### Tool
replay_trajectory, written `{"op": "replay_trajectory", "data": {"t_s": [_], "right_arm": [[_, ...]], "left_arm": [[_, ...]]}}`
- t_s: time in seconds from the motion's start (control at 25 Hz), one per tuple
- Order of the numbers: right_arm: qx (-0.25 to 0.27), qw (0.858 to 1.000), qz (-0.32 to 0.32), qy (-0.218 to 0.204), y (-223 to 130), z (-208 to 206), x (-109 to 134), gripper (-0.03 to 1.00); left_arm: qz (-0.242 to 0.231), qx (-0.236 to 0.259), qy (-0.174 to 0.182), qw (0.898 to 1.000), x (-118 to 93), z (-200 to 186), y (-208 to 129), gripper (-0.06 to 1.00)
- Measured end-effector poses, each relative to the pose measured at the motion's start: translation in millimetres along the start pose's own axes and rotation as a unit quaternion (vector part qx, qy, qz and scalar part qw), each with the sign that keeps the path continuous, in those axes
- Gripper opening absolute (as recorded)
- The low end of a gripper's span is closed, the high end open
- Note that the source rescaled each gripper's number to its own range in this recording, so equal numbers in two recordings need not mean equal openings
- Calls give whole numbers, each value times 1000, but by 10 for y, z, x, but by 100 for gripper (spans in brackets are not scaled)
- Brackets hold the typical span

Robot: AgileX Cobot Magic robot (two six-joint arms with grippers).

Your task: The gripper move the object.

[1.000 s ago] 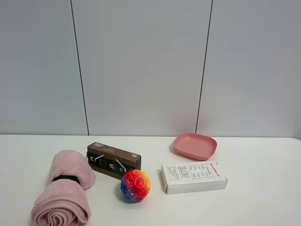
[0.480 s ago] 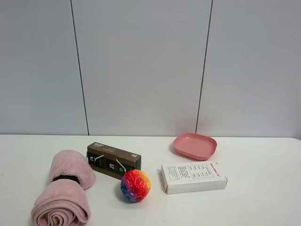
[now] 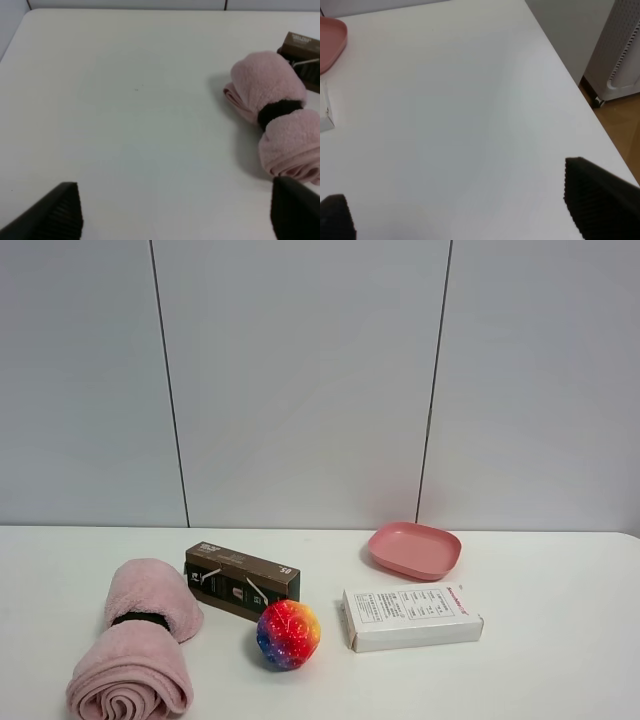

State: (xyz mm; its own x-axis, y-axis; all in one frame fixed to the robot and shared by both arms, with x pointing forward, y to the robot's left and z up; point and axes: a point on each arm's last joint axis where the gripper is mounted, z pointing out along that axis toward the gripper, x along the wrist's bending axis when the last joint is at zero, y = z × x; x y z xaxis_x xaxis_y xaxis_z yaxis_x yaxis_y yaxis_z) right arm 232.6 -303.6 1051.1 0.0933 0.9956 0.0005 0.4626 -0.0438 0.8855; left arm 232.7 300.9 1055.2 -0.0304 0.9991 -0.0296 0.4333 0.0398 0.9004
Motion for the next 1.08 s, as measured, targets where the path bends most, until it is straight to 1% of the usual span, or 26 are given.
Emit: {"op": "replay_trajectory", "data": {"t_s": [1.08], "right_arm": [[0,1000,0,0,0,0,0,73]], "left_arm": [[1,0,0,1000,0,0,0,100]]}}
